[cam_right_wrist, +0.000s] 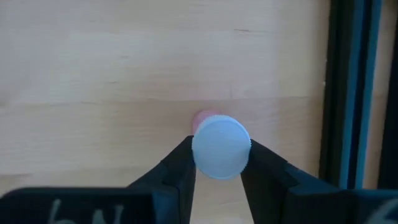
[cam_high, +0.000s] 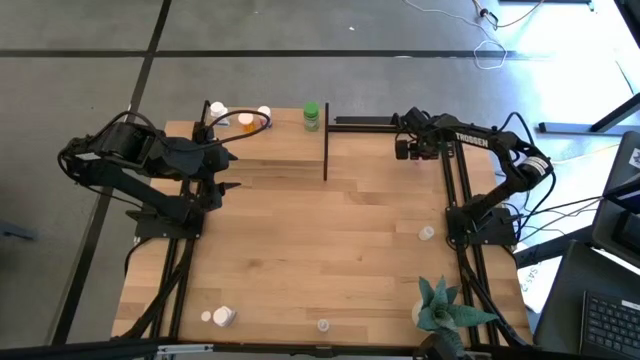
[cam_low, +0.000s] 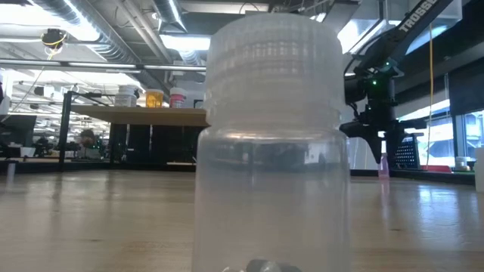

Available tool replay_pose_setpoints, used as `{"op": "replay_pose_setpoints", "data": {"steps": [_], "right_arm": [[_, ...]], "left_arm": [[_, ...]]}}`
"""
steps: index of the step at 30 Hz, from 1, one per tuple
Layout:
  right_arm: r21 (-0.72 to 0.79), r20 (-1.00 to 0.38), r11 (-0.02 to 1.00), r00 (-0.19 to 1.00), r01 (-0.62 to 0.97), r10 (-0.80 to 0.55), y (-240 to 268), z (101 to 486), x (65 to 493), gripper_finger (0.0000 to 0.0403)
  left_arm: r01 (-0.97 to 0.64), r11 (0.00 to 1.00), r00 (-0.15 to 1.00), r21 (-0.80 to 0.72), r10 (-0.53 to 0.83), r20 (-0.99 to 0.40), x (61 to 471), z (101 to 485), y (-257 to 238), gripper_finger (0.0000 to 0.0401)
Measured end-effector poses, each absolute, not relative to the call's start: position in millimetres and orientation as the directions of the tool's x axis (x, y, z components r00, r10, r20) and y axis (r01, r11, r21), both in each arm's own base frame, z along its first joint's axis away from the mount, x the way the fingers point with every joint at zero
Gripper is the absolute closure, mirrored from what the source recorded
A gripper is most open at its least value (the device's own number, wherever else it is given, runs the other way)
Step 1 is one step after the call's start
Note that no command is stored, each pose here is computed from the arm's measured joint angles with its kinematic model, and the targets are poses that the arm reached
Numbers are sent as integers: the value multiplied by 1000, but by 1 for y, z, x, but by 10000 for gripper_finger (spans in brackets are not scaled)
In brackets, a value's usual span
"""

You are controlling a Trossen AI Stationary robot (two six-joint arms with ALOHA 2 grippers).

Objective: Pick and place medicine bottles onto shelf by color
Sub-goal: Put the purple pill bottle on the shelf

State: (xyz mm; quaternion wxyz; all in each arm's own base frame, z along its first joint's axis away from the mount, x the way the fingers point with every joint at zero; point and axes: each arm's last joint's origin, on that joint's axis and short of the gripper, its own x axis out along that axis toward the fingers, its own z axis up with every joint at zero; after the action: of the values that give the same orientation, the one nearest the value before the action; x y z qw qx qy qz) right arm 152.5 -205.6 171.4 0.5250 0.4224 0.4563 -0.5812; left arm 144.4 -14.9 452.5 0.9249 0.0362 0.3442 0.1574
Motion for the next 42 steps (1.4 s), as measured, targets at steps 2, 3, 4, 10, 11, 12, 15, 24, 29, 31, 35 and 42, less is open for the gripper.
{"op": "replay_pose_setpoints", "data": {"steps": [2,3,4,10,11,12,15,24,29,31,35,42], "right_arm": [[-79,-972,-15,-80,997,-222,-204,172,155,291],[-72,-974,2,-70,997,-216,-202,173,157,290],[-57,-976,22,-51,998,-210,-202,174,160,289],[-15,-976,117,11,993,-217,-196,186,179,289],[-7,-976,134,22,991,-215,-194,189,183,290],[-2,-976,150,31,989,-217,-193,193,187,290],[0,-974,203,46,979,-220,-186,206,200,291],[56,-968,395,146,917,-202,-157,271,240,292],[142,-926,534,302,833,-226,-133,321,265,292],[173,-897,589,374,789,-237,-123,341,274,292],[206,-840,676,482,707,-249,-109,375,289,293],[168,-764,805,591,569,-258,-108,410,329,293]], "left_arm": [[-266,948,713,175,316,-625,144,453,-15,110],[-266,948,713,175,316,-625,144,453,-15,110],[-266,948,714,175,316,-625,144,453,-15,110],[-266,948,714,175,316,-625,144,453,-15,110],[-266,948,714,175,316,-625,144,453,-15,110],[-266,948,714,175,316,-625,144,453,-15,110],[-266,948,714,175,316,-625,144,453,-15,110],[-266,948,713,175,316,-625,144,453,-15,110],[-266,948,713,175,316,-625,144,453,-15,110],[-266,948,714,175,316,-625,144,453,-15,110],[-266,948,714,175,316,-625,144,453,-15,110],[-269,947,713,177,319,-624,144,453,-15,110]]}}
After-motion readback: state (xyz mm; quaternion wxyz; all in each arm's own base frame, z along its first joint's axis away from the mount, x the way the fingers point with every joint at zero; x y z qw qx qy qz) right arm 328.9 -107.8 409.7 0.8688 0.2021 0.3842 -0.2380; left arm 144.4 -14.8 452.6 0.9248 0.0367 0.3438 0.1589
